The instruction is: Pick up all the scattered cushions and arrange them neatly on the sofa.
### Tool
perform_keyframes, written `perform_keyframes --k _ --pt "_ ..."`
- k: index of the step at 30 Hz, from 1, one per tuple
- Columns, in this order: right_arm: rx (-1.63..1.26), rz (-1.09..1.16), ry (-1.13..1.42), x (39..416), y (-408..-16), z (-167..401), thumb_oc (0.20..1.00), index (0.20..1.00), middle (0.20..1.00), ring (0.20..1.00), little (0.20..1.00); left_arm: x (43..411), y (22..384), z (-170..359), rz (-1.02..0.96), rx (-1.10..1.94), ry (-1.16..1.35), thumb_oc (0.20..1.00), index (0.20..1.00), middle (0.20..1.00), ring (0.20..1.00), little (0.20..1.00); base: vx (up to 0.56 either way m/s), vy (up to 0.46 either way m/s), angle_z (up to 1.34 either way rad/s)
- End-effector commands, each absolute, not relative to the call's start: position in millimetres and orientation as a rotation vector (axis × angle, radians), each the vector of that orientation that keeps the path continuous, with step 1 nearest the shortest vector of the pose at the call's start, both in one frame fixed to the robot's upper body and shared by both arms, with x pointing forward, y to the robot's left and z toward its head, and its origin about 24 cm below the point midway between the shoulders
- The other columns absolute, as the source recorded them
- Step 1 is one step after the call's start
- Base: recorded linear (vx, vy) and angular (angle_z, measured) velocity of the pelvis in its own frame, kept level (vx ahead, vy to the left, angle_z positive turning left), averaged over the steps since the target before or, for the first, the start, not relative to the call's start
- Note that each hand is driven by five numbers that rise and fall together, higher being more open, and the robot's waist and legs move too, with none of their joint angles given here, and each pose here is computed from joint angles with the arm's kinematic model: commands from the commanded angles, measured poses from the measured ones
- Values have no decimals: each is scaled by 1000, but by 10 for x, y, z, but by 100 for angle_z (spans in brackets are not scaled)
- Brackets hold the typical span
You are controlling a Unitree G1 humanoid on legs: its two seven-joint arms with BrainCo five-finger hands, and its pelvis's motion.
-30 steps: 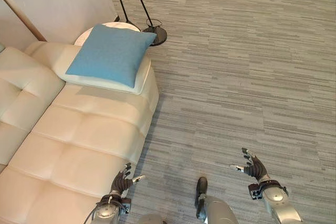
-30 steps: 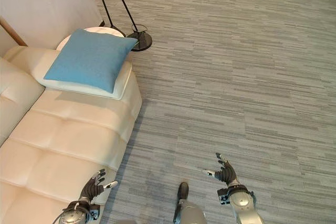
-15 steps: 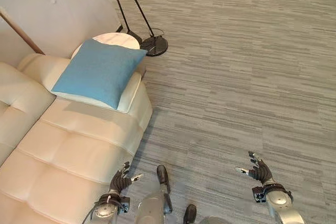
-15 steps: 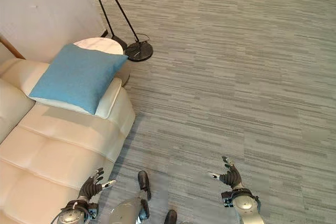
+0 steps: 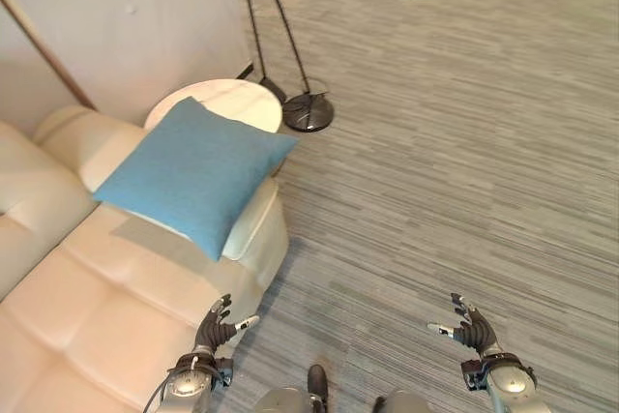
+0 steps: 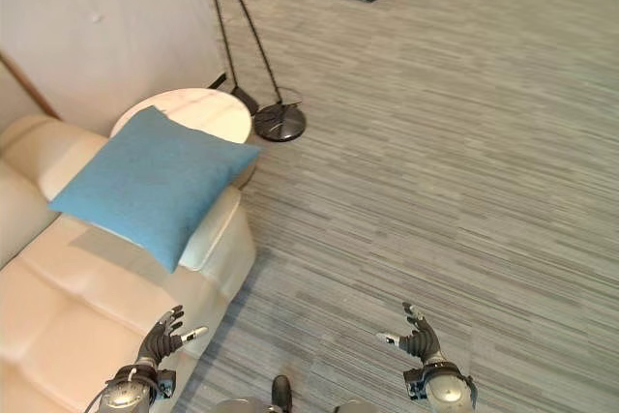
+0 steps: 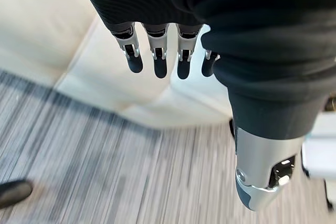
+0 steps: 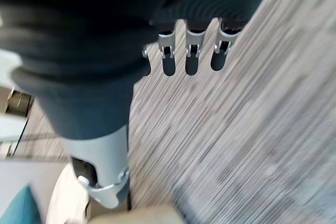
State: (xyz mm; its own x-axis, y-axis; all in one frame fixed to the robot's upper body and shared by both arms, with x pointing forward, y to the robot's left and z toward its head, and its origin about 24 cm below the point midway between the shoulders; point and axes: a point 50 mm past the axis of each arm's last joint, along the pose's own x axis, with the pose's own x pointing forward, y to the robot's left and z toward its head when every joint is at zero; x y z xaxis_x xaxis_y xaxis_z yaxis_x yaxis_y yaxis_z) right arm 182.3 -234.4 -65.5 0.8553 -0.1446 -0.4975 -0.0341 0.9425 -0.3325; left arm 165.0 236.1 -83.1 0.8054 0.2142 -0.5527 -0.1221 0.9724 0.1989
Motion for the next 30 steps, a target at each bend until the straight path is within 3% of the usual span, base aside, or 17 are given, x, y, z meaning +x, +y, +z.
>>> perform_keyframes --k 1,13,20,30 --pt "-331 -98 468 1969 -2416 -528 1000 1000 1000 1000 1000 1660 2540 -715 243 173 547 1000 1000 1000 1000 1000 335 -99 108" --pt "-304 -164 448 1932 -2618 -466 1000 1000 1000 1000 1000 1655 2514 -793 242 151 575 1000 1000 1000 1000 1000 314 -187 134" --pt "-338 -183 463 1891 -2728 -441 1000 1000 1000 1000 1000 1742 2430 -790 154 198 574 1000 1000 1000 1000 1000 254 -43 33" --pt "-360 -177 523 1793 -2694 -553 1000 1000 1000 1000 1000 1622 2480 -823 191 188 602 1000 1000 1000 1000 1000 376 147 11"
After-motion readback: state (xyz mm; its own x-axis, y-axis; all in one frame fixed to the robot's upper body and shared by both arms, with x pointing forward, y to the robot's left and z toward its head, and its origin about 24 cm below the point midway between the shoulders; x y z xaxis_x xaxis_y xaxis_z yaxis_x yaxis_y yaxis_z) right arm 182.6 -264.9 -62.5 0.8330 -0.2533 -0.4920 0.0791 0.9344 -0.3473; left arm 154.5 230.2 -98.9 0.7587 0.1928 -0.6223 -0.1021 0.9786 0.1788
